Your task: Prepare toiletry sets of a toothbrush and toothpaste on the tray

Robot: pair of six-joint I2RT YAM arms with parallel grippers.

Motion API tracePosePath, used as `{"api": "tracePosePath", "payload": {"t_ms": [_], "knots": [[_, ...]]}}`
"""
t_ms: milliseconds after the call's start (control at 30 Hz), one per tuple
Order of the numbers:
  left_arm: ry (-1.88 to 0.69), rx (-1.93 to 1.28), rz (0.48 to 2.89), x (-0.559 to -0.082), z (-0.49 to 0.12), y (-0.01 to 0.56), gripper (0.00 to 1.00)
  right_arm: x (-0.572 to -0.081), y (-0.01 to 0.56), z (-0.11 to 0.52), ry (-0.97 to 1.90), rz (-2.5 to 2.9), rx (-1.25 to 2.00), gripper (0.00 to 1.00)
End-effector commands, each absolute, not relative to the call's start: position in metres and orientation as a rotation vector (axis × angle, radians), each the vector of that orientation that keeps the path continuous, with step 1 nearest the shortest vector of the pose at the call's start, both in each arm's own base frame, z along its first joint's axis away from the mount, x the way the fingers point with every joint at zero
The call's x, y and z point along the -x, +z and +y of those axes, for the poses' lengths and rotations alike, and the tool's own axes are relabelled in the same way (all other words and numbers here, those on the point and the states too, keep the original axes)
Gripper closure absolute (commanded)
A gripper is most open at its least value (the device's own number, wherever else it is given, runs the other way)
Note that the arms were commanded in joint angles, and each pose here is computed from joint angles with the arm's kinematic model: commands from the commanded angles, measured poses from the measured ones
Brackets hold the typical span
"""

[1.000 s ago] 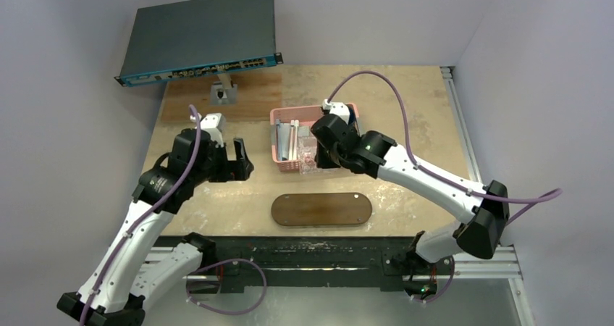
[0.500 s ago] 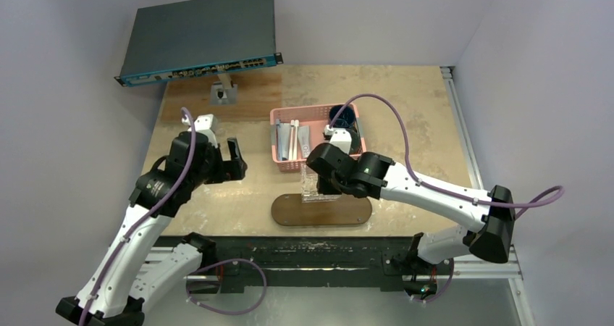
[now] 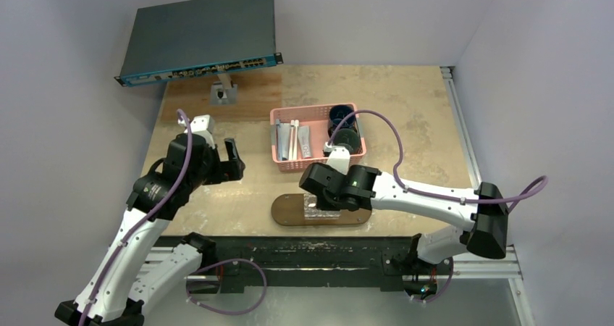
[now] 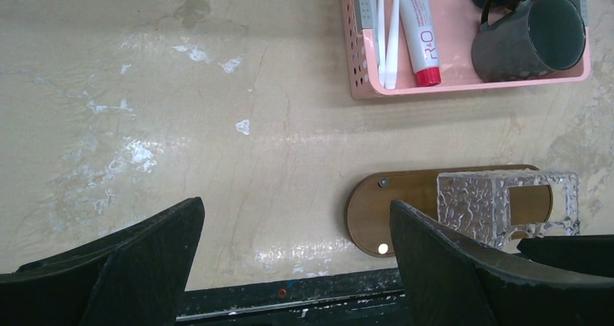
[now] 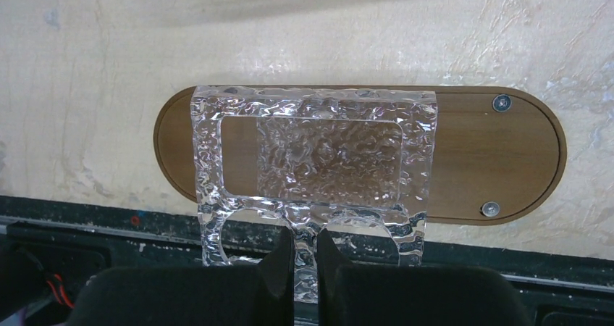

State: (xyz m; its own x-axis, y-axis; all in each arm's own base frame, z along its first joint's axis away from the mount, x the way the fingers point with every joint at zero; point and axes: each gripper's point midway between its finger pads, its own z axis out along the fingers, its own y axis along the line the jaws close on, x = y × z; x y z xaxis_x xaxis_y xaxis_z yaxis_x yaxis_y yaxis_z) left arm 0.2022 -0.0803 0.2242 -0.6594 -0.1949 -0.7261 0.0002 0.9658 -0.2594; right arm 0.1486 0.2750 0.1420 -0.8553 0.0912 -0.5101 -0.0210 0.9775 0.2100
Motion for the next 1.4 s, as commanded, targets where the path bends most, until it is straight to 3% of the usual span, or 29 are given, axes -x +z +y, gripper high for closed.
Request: {"api": "tracePosePath", "payload": {"t_ms": [0,1367], "knots": [[-0.306,0.164,2.223,-0.206,-0.078,0.239,0.00,-0.149,0.135,0.272,0.253,2.574,-0.136,1.00],[-0.310,0.146,2.238,-0.208,-0.081,0.235,0.00,-0.146,0.110,0.279,0.253,2.605,-0.025,1.00]]}}
